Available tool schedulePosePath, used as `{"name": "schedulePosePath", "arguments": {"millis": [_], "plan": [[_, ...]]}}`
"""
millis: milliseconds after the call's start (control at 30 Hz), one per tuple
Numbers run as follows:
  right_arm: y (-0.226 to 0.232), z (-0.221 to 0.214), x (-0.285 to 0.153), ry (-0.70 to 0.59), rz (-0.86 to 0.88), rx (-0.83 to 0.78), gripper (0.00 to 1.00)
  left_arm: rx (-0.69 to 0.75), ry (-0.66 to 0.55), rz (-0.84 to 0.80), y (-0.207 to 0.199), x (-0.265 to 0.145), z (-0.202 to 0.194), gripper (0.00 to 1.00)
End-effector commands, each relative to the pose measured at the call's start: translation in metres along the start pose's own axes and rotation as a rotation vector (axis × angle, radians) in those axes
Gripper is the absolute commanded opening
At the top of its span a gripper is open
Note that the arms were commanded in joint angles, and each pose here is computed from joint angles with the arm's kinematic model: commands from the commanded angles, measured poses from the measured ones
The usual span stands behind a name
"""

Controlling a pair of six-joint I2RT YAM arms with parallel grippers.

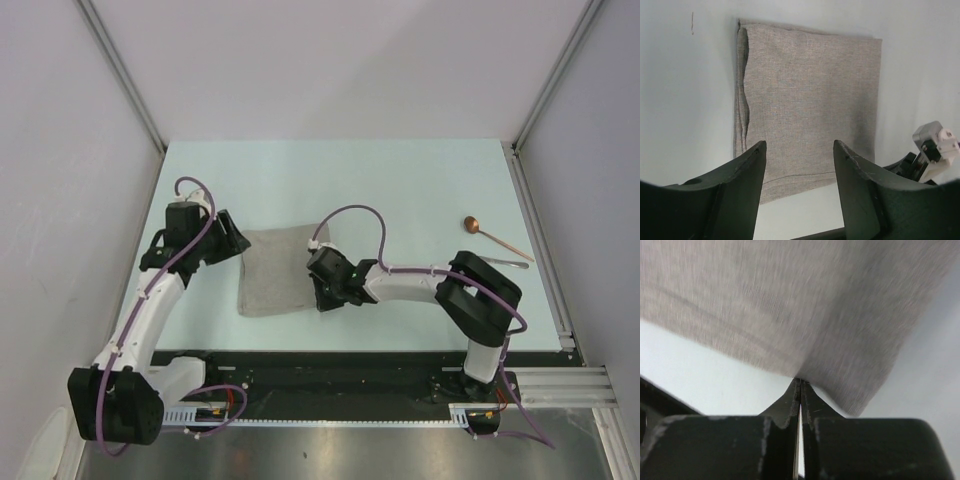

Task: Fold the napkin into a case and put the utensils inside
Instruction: Rotate the square-folded napkin at the center of the board.

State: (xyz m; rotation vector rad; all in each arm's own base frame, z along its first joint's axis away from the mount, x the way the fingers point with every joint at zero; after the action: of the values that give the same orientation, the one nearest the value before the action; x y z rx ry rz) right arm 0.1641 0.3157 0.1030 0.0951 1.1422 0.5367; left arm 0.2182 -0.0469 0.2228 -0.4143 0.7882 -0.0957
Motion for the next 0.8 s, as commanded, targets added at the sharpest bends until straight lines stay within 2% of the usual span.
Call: {"name": "schedulePosePath", "arguments": {"millis": [0,100,133,167,233,267,333,367,400,433,567,633,767], "plan": [[-0.040,0.011,0.023,-0.071,-0.220,0.028,0.02,0.053,-0.055,-0.084,-0.013,-0.010,0.018,0.62],[-0.066,0.035,0.027,-0.126,-0.270,0.047,0.02,0.076,0.005,-0.114,-0.018,-0.001,0.027,0.71],[-0.084,0.048,0.029,-0.138,-0.292,0.044,0.02,0.086,0.020,-0.126,-0.019,0.003,0.030,0.78],[-0.090,0.062,0.029,-0.164,-0.283,0.035,0.03,0.082,0.072,-0.149,-0.019,0.014,0.030,0.80],[-0.118,0.091,0.039,-0.185,-0.280,0.021,0.03,0.078,0.073,-0.138,-0.024,0.019,0.044,0.81],[-0.121,0.120,0.040,-0.234,-0.260,0.020,0.04,0.075,0.072,-0.132,-0.024,0.023,0.048,0.82],[-0.127,0.155,0.042,-0.244,-0.227,0.027,0.05,0.066,0.080,-0.107,-0.024,0.039,0.059,0.83],[-0.147,0.162,0.051,-0.202,-0.237,0.055,0.06,0.060,0.103,-0.096,-0.024,0.046,0.062,0.83],[-0.137,0.194,0.041,-0.252,-0.166,0.054,0.06,0.061,0.116,-0.069,-0.023,0.058,0.070,0.84],[-0.137,0.203,0.039,-0.241,-0.132,0.069,0.06,0.060,0.148,-0.041,-0.021,0.066,0.070,0.85],[-0.141,0.216,0.004,-0.250,-0.055,0.170,0.10,0.084,0.228,0.052,-0.010,0.097,0.074,0.86],[-0.146,0.197,0.000,-0.200,-0.036,0.203,0.15,0.084,0.289,0.083,-0.001,0.116,0.068,0.86],[-0.139,0.165,-0.024,-0.183,0.072,0.220,0.29,0.079,0.353,0.166,0.016,0.129,0.049,0.86]]}}
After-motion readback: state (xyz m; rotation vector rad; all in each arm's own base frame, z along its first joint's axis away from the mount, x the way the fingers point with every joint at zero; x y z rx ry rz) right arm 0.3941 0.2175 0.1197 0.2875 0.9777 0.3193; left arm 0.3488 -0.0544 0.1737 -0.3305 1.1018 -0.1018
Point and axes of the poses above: each gripper's point midway between its finger pads, its own x axis out along the fingers, its own y axis along the line the jaws close on, z = x × y, the point moved 10 cm from there along -x, back along the fingers, and after that the axes turned 3 degrees about x, right-handed, at the moved point
